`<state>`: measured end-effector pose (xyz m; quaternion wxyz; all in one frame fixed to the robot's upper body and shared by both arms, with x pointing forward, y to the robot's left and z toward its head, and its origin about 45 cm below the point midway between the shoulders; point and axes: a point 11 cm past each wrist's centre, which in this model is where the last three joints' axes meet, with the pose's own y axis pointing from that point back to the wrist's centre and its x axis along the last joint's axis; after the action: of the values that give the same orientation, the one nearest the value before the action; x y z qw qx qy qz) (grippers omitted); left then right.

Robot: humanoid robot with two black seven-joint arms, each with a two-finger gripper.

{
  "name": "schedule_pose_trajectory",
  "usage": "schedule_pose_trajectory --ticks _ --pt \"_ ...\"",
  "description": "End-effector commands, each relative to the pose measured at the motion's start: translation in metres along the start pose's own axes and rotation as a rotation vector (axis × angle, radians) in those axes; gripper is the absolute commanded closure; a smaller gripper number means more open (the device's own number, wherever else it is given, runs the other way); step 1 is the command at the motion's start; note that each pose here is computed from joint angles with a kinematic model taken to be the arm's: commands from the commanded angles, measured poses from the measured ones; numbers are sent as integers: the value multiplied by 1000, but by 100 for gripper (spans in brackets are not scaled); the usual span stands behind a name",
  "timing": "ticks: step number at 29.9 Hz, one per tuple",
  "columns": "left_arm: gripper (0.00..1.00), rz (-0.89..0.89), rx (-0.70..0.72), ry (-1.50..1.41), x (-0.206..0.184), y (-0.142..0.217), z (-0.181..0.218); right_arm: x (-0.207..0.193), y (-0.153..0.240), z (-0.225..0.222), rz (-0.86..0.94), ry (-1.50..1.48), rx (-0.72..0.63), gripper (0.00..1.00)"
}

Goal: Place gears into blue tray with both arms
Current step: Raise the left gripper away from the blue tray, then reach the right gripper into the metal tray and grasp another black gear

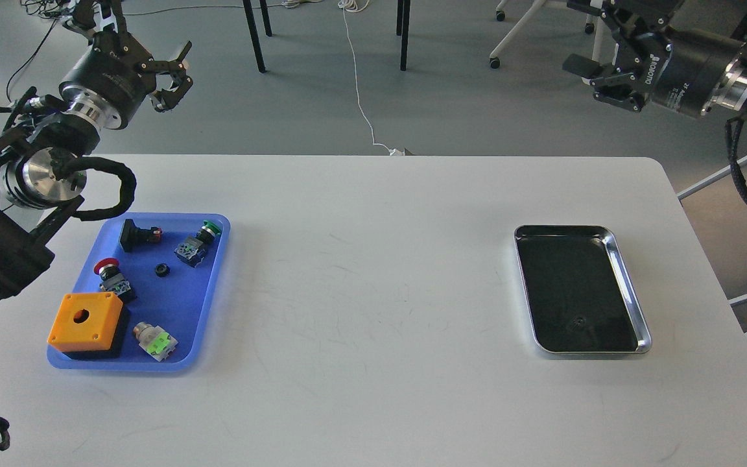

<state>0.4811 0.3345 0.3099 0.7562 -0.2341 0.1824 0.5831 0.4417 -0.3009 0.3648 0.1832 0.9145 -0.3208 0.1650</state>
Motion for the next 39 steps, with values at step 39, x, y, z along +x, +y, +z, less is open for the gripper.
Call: schedule_pose_trajectory --ticks 39 --pt "2 11 6 61 17 17 -15 -139 32 190 -848 664 -660 37"
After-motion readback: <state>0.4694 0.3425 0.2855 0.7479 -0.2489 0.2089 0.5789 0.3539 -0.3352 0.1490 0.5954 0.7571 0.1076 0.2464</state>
